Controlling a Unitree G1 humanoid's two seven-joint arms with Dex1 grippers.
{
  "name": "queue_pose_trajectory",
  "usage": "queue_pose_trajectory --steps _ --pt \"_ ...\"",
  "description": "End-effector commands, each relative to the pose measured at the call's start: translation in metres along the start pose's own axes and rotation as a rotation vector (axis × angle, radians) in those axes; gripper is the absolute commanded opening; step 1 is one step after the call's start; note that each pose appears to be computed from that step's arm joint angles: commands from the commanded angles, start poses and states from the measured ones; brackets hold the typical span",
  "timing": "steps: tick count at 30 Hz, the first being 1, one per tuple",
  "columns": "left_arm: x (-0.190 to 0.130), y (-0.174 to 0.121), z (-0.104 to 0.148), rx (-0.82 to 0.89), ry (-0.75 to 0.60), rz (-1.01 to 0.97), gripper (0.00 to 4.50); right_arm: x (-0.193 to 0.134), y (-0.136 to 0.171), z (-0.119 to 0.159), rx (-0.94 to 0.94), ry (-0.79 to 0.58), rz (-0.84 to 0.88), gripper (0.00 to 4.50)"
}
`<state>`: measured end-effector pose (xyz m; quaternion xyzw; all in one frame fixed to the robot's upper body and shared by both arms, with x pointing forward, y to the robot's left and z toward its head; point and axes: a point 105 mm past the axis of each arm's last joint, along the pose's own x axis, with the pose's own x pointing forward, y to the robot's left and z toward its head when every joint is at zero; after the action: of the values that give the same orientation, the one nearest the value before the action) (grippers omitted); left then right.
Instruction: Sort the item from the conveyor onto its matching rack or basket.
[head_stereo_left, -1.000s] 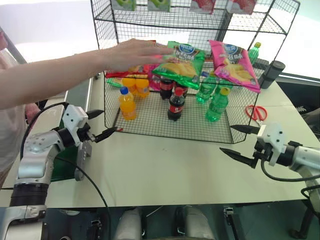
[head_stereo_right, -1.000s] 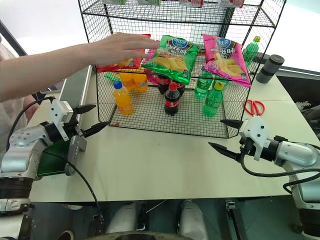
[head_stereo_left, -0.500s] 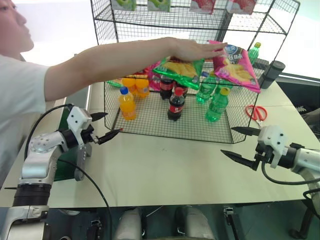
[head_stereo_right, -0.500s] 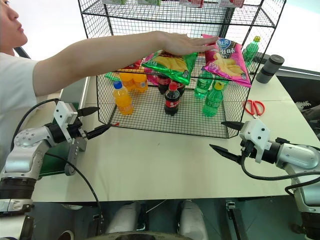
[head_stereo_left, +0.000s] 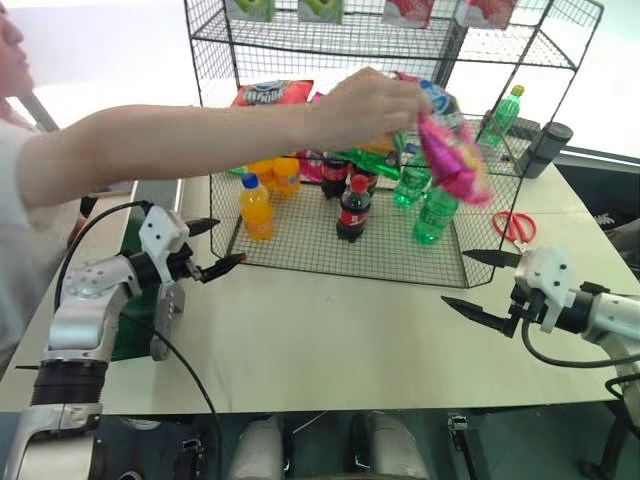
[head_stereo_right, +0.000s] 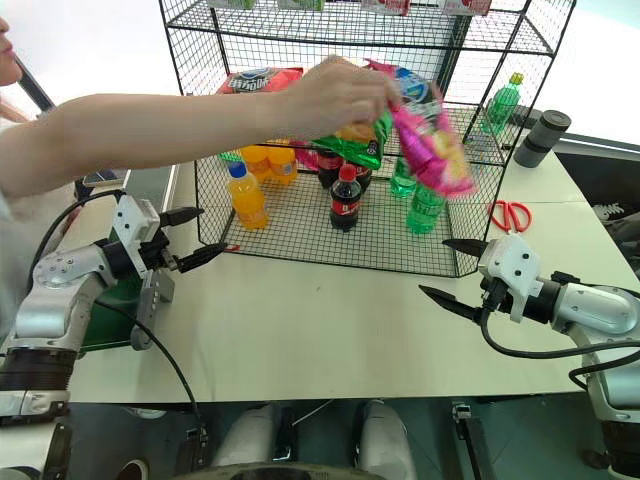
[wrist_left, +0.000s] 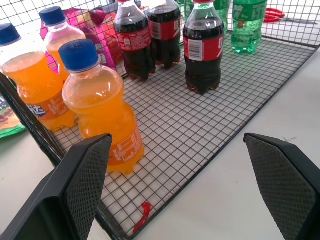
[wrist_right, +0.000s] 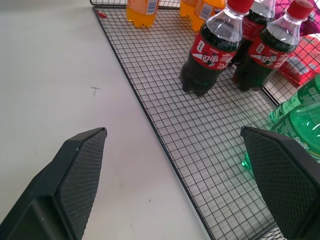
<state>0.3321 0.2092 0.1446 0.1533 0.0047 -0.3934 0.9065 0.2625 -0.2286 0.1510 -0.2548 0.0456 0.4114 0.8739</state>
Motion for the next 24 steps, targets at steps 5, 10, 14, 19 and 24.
queue_pose_trajectory --steps 5,10,14,19,24 --pt "0.003 0.002 0.005 -0.005 -0.011 0.024 4.5 -0.004 -0.005 0.011 -0.063 -0.014 -0.014 4.47" --pt "0.005 -0.001 0.008 -0.003 -0.014 0.013 4.5 -0.005 -0.008 0.01 -0.07 -0.011 -0.014 4.47" --pt "0.005 -0.002 0.009 0.016 -0.03 0.016 4.5 0.001 -0.01 0.012 -0.071 -0.023 -0.02 4.47" --pt "0.002 0.002 0.01 0.026 -0.043 0.059 4.5 0.014 -0.011 0.015 -0.088 -0.042 0.018 4.47" --pt "-0.005 -0.003 0.003 0.036 -0.022 0.068 4.5 0.017 -0.018 0.014 -0.098 -0.043 0.017 4.47"
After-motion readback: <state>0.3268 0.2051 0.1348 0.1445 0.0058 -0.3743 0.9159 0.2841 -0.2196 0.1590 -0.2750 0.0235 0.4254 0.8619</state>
